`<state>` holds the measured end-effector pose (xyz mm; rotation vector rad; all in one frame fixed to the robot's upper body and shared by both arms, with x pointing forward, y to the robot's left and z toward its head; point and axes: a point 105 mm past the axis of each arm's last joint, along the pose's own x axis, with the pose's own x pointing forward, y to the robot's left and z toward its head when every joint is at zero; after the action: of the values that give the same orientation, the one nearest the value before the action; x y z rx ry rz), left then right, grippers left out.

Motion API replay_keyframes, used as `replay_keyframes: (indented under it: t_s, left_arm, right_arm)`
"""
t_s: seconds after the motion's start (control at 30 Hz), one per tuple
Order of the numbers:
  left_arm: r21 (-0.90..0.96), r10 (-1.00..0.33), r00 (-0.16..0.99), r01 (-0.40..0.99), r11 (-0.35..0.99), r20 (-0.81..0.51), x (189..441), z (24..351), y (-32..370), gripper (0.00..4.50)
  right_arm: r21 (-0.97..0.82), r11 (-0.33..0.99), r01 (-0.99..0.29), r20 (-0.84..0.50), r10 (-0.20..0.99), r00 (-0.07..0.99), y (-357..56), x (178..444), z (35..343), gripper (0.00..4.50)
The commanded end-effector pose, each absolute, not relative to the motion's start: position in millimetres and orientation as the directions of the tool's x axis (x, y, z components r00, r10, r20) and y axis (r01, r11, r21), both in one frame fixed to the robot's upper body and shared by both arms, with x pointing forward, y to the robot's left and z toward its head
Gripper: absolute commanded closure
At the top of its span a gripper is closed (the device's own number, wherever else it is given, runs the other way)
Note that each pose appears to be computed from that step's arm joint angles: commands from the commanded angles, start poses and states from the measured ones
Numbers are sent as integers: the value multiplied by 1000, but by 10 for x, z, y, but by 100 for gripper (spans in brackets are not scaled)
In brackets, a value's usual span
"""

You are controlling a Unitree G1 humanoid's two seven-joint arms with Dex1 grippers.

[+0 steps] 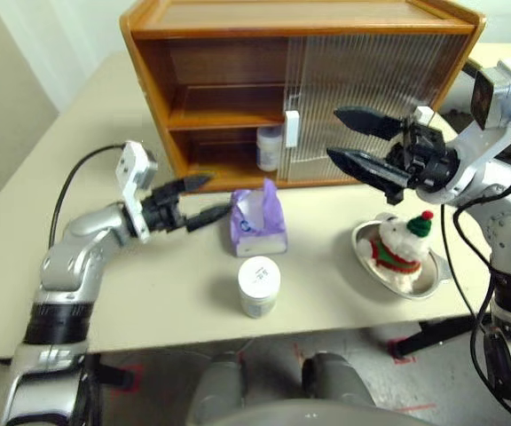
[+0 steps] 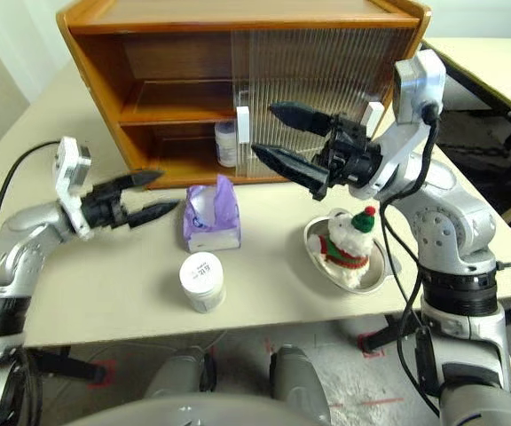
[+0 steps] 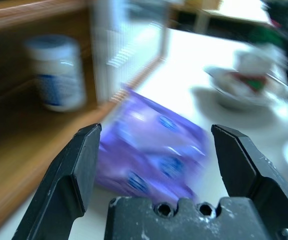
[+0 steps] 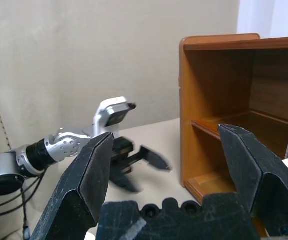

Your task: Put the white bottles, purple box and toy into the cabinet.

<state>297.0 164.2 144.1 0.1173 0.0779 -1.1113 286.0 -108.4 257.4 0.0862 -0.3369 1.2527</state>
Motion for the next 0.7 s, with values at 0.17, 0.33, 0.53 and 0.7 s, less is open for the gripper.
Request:
replay_keyframes:
  t_s: [0.17,0.33,0.53,0.7]
  left_arm:
    - [70,-972,166,985,156,-169,2536,1352,1675,3]
    - [40,-975,34,999,25,-222,2311,1145,1670,3]
    - [42,-968,-31,998,-43,-250,2179,911,1620,3]
    - [85,-967,-38,995,-61,-252,2181,786,1573,3]
  right_arm:
    - [-129,312,-941,303,916,262,-1088,2860,2605,0]
    - [-129,309,-942,300,918,260,-1086,2856,2609,0]
    - [-131,307,-943,294,920,259,-1090,2838,2618,0]
    - [-134,308,-942,288,922,260,-1101,2830,2623,0]
